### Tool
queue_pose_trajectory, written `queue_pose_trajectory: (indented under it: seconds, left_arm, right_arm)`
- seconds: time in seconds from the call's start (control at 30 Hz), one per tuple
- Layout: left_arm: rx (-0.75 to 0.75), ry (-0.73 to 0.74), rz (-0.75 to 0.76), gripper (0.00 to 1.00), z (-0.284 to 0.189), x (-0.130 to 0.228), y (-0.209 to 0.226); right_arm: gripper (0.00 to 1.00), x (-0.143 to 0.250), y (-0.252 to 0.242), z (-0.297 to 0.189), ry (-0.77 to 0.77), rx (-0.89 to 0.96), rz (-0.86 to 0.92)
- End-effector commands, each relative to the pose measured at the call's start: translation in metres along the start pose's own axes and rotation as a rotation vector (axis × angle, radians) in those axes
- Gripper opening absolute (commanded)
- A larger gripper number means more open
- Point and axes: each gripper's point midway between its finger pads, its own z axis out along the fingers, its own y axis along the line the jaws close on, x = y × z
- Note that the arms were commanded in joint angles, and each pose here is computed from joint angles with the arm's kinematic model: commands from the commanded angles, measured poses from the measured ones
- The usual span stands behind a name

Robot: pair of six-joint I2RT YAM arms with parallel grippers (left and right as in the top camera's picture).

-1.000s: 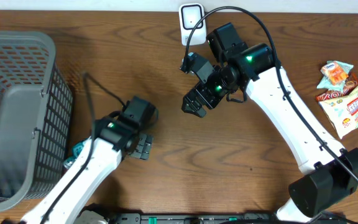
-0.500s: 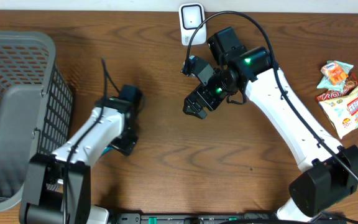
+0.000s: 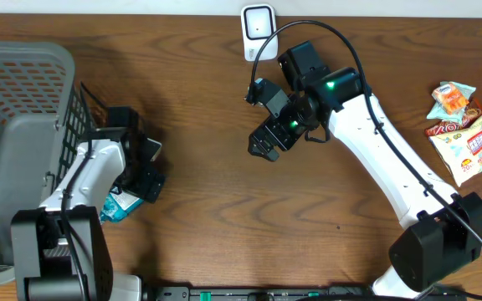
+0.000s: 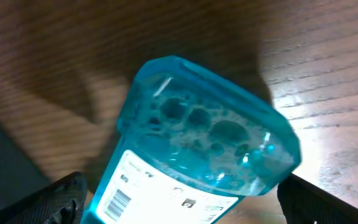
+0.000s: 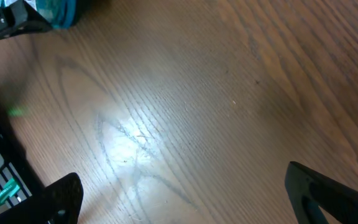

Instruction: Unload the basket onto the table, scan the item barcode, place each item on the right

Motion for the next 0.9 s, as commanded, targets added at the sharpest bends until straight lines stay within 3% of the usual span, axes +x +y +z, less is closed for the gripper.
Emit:
queue_pose_trajectory:
  seconds: [0.0,0.37,0.87]
  left_arm:
    - [0.072,-0.002,0.043,0.98,0.009,0.003,-0.013]
    - [0.110,0.026,0.048,0.98,0.038,0.026,-0.031]
    - [0.241,-0.123,0.094,0.96,0.028,-0.012,-0.065]
  right_arm:
    - [0.99,0.002,-0.007,-0.002,-0.002,0.014,0.000]
    - [0.99,0.002,-0.007,-0.002,-0.002,0.015,0.000]
    - [0.99,0.001,-0.008,-0.002,-0.005,0.016,-0.001]
